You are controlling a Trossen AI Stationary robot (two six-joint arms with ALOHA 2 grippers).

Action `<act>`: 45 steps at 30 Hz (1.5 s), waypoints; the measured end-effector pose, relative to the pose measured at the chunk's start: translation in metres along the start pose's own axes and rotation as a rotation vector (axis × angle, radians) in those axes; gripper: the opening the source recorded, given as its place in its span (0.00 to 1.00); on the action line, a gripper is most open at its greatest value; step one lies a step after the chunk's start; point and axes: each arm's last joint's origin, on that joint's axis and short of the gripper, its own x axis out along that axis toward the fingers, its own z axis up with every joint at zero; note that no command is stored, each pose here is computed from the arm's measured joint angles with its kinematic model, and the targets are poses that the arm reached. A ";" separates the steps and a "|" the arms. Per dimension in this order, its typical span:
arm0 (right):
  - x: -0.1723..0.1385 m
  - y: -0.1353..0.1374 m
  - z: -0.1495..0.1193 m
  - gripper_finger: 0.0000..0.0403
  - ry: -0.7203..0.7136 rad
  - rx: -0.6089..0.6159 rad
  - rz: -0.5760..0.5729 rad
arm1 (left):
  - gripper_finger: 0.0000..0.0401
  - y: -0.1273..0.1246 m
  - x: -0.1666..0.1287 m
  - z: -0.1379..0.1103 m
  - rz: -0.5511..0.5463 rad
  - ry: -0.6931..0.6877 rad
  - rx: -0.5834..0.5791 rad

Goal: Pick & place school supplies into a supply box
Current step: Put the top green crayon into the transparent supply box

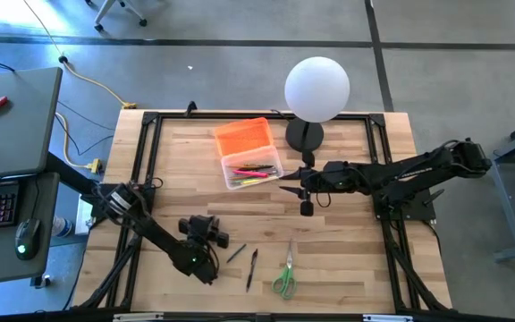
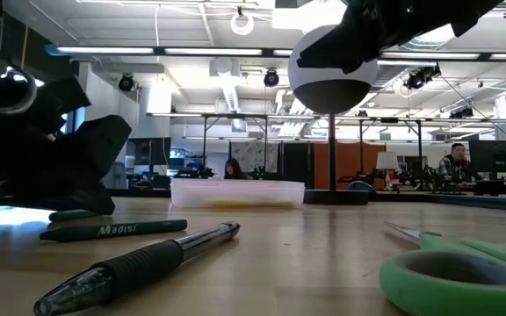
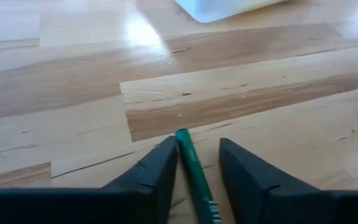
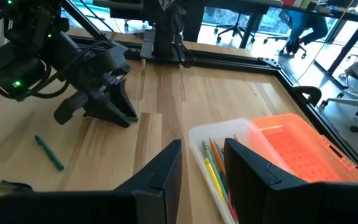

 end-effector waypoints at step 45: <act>0.001 0.010 -0.017 0.25 0.166 0.204 0.072 | 0.08 -0.064 0.041 0.209 0.098 -0.159 0.085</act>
